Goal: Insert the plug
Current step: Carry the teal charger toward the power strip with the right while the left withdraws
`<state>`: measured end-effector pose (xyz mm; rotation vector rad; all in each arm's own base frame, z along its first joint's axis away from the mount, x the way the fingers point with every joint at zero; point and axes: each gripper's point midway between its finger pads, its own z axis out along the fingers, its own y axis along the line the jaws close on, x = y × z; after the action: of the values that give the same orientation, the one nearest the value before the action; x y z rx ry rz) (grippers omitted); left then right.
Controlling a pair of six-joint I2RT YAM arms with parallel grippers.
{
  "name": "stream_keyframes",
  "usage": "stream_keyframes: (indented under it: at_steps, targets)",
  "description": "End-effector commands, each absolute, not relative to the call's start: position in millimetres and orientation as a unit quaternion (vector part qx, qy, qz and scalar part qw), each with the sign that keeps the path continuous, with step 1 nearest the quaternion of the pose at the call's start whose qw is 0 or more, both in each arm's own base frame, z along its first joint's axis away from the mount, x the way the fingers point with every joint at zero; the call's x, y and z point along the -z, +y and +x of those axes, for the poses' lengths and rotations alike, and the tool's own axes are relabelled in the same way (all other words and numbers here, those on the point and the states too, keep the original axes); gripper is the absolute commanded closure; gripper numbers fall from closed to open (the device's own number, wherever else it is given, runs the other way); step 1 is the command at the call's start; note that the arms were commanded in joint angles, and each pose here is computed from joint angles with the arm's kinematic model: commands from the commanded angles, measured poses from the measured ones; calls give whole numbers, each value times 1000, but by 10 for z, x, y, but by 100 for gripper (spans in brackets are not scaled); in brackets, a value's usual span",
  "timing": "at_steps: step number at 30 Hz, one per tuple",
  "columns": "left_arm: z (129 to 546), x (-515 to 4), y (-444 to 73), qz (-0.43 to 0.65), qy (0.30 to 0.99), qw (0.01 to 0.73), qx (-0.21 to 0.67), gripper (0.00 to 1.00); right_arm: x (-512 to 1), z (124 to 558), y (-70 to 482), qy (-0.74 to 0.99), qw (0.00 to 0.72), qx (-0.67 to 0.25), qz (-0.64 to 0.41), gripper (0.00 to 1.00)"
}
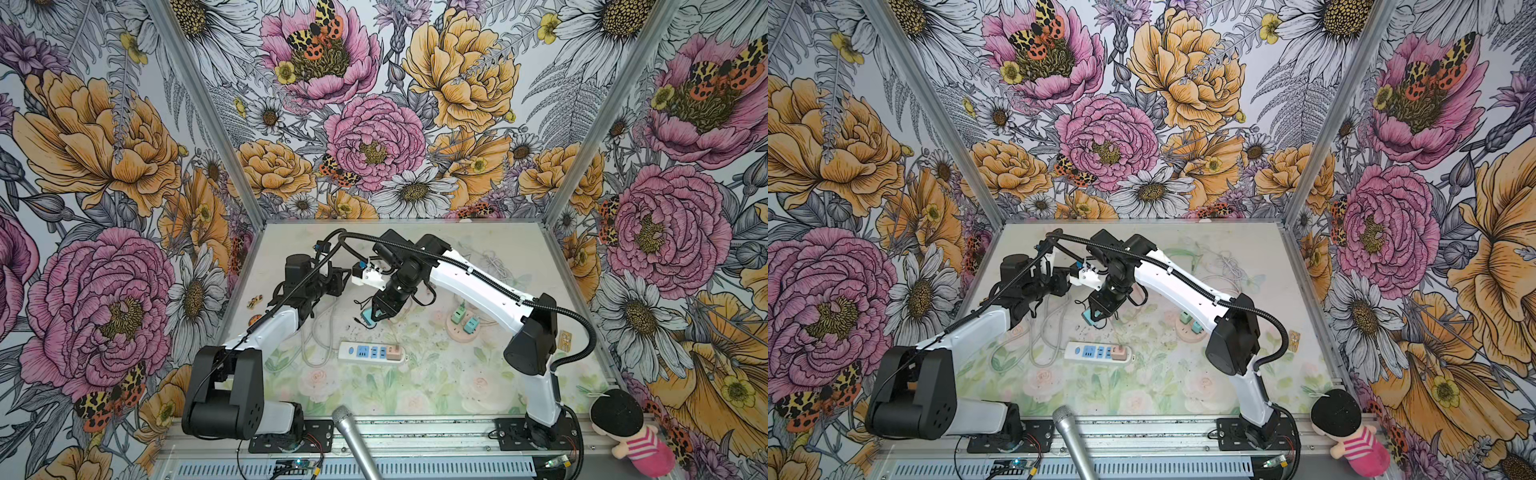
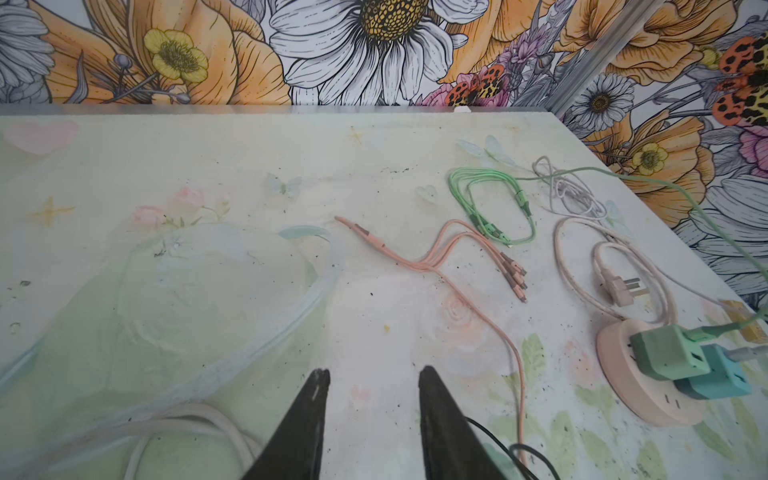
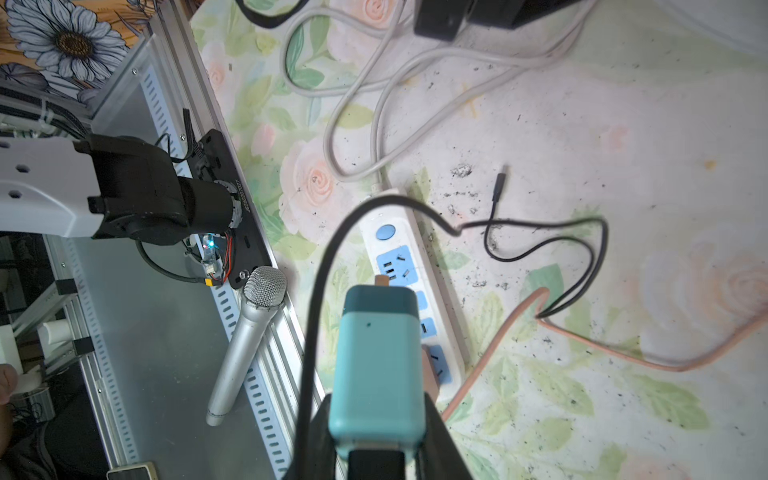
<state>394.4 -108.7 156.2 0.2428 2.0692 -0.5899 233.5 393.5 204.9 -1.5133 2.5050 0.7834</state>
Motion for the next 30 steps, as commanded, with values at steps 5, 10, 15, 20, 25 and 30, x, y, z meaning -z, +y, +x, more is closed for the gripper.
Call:
stream_keyframes:
  at_steps: [5, 10, 15, 20, 25, 30]
  targets:
    - [3744, -1381, -1135, 12, 862, 407, 303, 55, -1934, 2280, 4052, 814, 32, -236, -530, 100]
    - [3506, -1023, -799, -171, 907, 302, 238, 61, -1849, 2348, 4111, 826, 30, -227, -514, 100]
    - [3013, -984, -622, -217, 923, 290, 128, 75, -1867, 2398, 4161, 829, 39, -231, -509, 100]
    - [2603, -987, -577, -226, 932, 275, 71, 83, -1851, 2419, 4182, 826, 42, -232, -511, 100]
    - [2331, -794, -462, -249, 937, 246, 19, 85, -1846, 2379, 4160, 812, 42, -234, -533, 100]
    - [2138, -583, -488, -254, 944, 212, -5, 86, -1803, 2373, 4031, 806, 36, -230, -545, 100]
